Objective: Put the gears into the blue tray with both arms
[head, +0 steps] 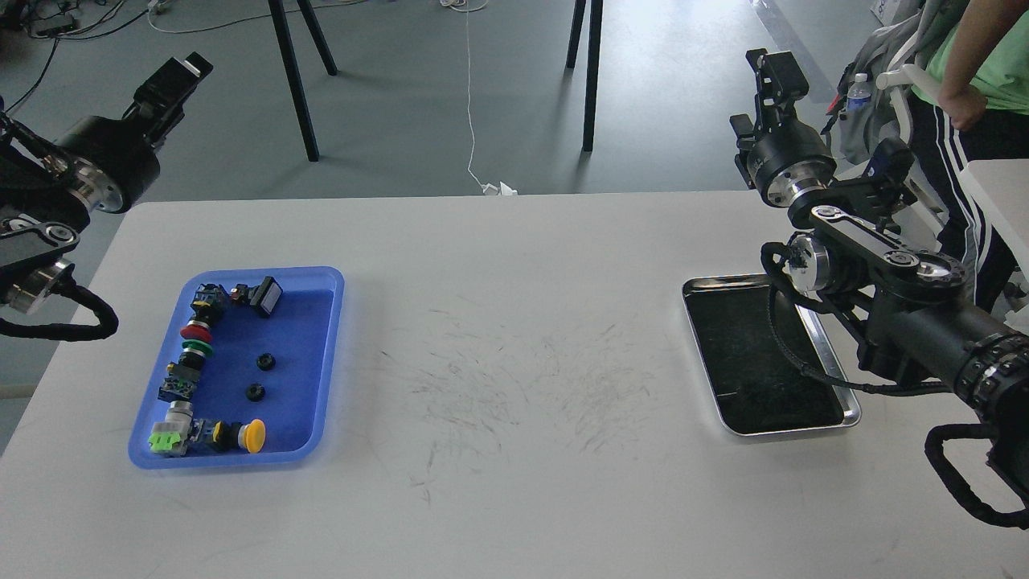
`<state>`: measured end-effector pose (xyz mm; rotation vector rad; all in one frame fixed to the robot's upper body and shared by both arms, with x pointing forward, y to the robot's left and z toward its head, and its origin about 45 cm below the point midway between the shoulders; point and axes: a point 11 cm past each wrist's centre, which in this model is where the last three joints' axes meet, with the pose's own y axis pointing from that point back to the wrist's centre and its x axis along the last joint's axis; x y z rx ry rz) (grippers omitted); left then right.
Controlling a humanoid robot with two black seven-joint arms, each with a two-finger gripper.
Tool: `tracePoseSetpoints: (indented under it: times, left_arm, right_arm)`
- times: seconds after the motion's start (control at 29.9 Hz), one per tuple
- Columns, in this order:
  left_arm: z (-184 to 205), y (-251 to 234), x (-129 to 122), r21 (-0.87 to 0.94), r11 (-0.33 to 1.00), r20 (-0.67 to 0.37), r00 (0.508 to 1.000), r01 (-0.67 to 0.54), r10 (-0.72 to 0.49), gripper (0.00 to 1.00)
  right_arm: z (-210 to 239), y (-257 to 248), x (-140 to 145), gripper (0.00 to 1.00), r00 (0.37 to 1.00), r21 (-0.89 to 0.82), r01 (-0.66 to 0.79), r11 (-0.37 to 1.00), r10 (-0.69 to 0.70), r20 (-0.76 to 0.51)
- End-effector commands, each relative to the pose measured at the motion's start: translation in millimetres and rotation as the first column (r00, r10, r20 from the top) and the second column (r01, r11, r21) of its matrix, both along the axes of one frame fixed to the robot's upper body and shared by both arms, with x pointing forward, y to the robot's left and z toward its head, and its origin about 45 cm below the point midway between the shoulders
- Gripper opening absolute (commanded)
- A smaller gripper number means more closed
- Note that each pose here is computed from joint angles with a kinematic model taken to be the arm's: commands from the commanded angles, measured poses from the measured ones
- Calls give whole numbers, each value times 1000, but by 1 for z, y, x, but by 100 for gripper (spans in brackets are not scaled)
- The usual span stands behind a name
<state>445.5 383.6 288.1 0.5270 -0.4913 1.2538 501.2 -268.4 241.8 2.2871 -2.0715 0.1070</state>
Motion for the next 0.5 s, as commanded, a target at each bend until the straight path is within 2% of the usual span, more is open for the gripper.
tracePoseSetpoints:
  times: [0.0,0.17,0.27,0.4,0.47]
  left_arm:
    - [-9,-25,14,-159,985,-64,995,60,-71,98]
    - [-3,-43,31,-433,900,-63,994,50,-86,98]
    - [-4,-44,35,-588,809,-48,998,11,-49,98]
    - [-19,-55,31,-685,728,-58,997,2,-58,98]
    - [-21,-62,31,-712,702,-56,995,15,-78,98]
  right_arm:
    - [8,22,4,96,1000,77,-25,997,23,17]
    - [17,40,5,97,998,189,-70,980,68,16]
    - [20,46,7,98,998,235,-67,970,68,2]
    - [18,61,7,99,995,297,-76,952,93,-43]
    - [17,60,8,99,993,381,-63,923,97,-68]
